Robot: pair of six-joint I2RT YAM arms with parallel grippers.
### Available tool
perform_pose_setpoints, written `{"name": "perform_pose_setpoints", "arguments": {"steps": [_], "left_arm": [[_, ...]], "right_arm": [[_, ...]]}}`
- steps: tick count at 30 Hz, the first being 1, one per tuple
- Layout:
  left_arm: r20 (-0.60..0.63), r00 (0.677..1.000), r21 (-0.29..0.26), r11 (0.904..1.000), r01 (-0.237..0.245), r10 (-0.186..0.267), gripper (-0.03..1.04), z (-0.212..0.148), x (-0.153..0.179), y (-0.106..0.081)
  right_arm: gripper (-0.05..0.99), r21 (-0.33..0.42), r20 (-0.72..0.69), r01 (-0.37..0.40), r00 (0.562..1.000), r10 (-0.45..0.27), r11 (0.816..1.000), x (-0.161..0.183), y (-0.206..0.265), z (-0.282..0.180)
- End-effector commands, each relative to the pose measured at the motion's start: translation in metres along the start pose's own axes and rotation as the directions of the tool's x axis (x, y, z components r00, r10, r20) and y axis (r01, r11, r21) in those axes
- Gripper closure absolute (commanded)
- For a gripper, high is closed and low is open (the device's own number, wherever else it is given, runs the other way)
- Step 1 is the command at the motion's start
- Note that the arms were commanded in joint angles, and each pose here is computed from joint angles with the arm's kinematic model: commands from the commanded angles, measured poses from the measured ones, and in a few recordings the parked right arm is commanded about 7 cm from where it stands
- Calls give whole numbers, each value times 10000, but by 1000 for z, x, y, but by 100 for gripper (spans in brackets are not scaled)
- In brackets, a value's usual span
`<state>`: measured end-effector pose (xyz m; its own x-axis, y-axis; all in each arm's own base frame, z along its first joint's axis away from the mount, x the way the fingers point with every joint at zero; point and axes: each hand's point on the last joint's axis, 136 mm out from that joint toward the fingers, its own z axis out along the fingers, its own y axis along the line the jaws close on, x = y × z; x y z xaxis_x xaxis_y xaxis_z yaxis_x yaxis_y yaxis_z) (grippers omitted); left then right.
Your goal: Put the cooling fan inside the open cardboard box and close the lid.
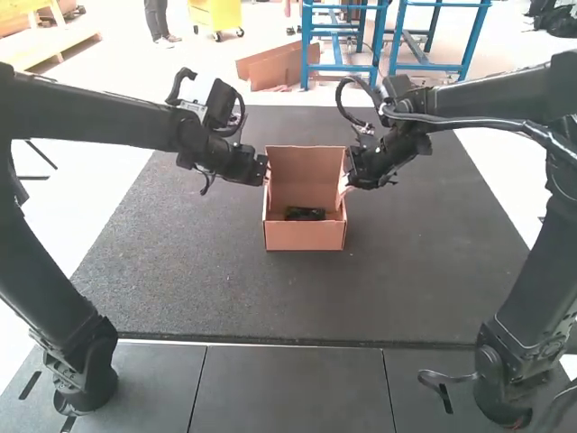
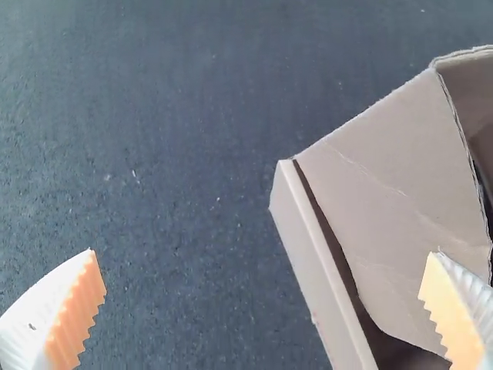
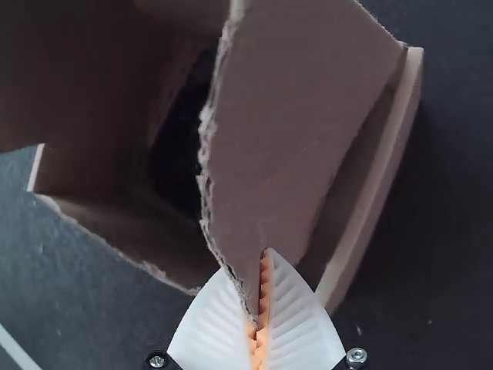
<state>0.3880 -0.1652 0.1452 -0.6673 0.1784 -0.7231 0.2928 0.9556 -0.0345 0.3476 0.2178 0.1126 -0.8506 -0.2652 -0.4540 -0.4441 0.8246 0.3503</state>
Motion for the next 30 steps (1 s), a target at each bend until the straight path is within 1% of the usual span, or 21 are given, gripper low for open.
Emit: {"name": "perform_pose_setpoints", "arguments": {"steps": [1,8,10,12,13,14,15,16,18,19,22,26,28,30], "left_arm": [[363,9993,242,9997,-49,41,4,-13,-6,-7],[318,9995,236,9997,-68,60,4,-20,1,-6],[318,9995,235,9997,-83,75,4,-24,1,-5],[335,9994,214,9997,-76,69,4,-29,1,-4],[365,9993,207,9998,-64,56,4,-31,0,-3],[396,9992,210,9998,-62,54,4,-34,-1,-3],[472,9989,208,9998,-47,37,4,-38,-4,-2],[564,9984,207,9998,-46,34,4,-41,-6,-2],[716,9974,203,9998,-16,2,4,-48,-10,0],[825,9966,179,9998,12,-27,4,-51,-12,1],[1186,9929,57,9999,125,-131,4,-58,-23,6],[1882,9818,-347,9988,338,-267,4,-60,-48,17],[1994,9796,-399,9986,337,-251,4,-57,-58,16],[2062,9782,-458,9984,340,-238,4,-52,-67,15]], "right_arm": [[95,-6,8,477,9989,-477,9989,6,10,-4],[95,322,-541,751,9958,-733,9967,30,9,7],[95,507,-654,1001,9932,-967,9937,34,6,9],[95,643,-649,1039,9929,-998,9925,34,3,9],[91,639,-591,1055,9931,-1017,9924,32,4,8],[80,650,-455,1014,9941,-985,9927,27,5,7],[60,712,-296,965,9951,-946,9928,20,5,4],[43,740,-126,948,9955,-941,9927,13,6,0],[14,740,171,686,9974,-700,9949,0,9,-8],[2,731,191,646,9976,-662,9952,-3,10,-11],[1,662,290,726,9968,-747,9952,-11,16,-22],[1,706,860,971,9910,-1030,9928,-22,22,-42],[1,781,1170,1041,9867,-1128,9915,-26,24,-53],[1,1313,1515,1072,9803,-1269,9855,-32,18,-64]]}}
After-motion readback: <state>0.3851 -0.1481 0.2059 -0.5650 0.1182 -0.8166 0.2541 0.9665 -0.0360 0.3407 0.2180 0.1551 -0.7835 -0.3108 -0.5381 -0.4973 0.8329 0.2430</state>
